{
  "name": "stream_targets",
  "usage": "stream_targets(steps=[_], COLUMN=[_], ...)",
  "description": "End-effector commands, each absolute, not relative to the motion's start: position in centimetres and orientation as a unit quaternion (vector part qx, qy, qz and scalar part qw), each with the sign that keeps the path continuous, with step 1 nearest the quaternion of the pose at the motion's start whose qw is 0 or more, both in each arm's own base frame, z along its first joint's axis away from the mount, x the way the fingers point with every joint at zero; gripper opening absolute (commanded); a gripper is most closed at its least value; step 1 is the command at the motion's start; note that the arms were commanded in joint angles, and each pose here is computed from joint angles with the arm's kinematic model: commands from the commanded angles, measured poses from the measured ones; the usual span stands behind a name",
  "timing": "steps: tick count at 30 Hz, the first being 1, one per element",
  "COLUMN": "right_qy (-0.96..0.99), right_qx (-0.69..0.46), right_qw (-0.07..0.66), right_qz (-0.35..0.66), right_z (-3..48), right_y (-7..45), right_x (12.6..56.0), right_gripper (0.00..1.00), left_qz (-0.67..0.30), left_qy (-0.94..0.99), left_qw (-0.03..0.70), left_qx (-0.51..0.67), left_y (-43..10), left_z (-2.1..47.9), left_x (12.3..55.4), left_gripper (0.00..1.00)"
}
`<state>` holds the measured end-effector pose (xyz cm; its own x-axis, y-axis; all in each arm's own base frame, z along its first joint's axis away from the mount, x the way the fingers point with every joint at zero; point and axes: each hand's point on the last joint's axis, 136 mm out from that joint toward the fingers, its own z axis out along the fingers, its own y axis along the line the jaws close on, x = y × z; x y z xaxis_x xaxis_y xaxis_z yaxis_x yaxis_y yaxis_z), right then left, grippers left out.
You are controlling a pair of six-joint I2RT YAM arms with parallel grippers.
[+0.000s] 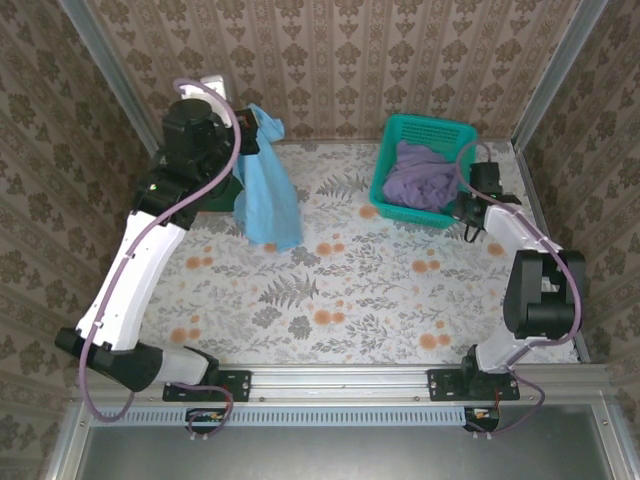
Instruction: Fold and stack the t-shirts
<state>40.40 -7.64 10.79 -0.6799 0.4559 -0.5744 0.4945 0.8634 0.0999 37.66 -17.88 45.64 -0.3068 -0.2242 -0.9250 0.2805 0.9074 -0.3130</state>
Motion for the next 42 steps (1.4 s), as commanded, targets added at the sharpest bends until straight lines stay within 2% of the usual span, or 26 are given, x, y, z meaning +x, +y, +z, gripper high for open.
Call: stream_targets(steps=[1, 6, 8, 9, 11, 12, 15, 17, 21, 24, 28, 30, 34, 42], right_qy=[0.916, 0.9, 0.887, 0.877, 0.861, 0.856, 0.838, 0.838, 0.871, 0.896, 0.93, 0.942, 0.947, 0.959], right_qx=[0.26, 0.296, 0.318, 0.338, 0.37, 0.373, 0.365, 0.335, 0.252, 0.19, 0.144, 0.138, 0.138, 0.06], right_qw=[0.289, 0.285, 0.289, 0.289, 0.29, 0.304, 0.378, 0.419, 0.418, 0.401, 0.338, 0.304, 0.281, 0.245], right_qz=[-0.097, -0.145, -0.17, -0.183, -0.193, -0.187, -0.147, -0.101, -0.048, -0.004, -0.02, -0.037, -0.07, -0.127], right_z=[10.9, 11.3, 12.0, 12.4, 13.4, 14.3, 17.5, 19.6, 21.3, 20.5, 17.0, 15.4, 13.6, 11.3], right_y=[-11.1, -15.2, -16.9, -17.9, -18.8, -18.4, -15.4, -12.2, -5.2, 0.2, 3.8, 4.3, 4.1, 3.5], right_x=[38.1, 36.7, 36.5, 36.1, 35.4, 35.3, 35.5, 36.1, 37.7, 39.3, 41.8, 42.6, 44.7, 46.8], right_gripper=[0.0, 0.0, 0.06, 0.13, 0.35, 0.43, 0.6, 0.66, 0.7, 0.77, 0.78, 0.76, 0.74, 0.54], left_qz=[-0.257, -0.266, -0.268, -0.267, -0.265, -0.263, -0.258, -0.255, -0.257, -0.255, -0.255, -0.254, -0.256, -0.27], left_qy=[0.77, 0.776, 0.777, 0.779, 0.783, 0.786, 0.79, 0.793, 0.798, 0.801, 0.803, 0.805, 0.811, 0.82], left_qw=[0.583, 0.571, 0.569, 0.567, 0.562, 0.559, 0.556, 0.553, 0.545, 0.541, 0.538, 0.537, 0.526, 0.504], left_qx=[0.016, 0.021, 0.024, 0.025, 0.027, 0.027, 0.024, 0.021, 0.016, 0.014, 0.014, 0.017, 0.022, 0.028], left_y=[-19.5, -20.4, -20.6, -20.6, -20.7, -20.7, -20.7, -20.6, -20.7, -20.7, -20.5, -20.4, -20.0, -20.7], left_z=[45.8, 45.0, 44.8, 44.5, 44.1, 43.8, 42.9, 42.2, 41.4, 40.9, 40.7, 40.7, 40.7, 39.7], left_x=[37.7, 38.0, 38.0, 38.1, 38.1, 38.2, 38.4, 38.6, 38.7, 38.7, 38.6, 38.6, 38.8, 39.1], left_gripper=[0.0, 0.0, 0.0, 0.0, 0.0, 0.0, 0.0, 0.0, 0.0, 0.0, 0.0, 0.0, 0.0, 0.0])
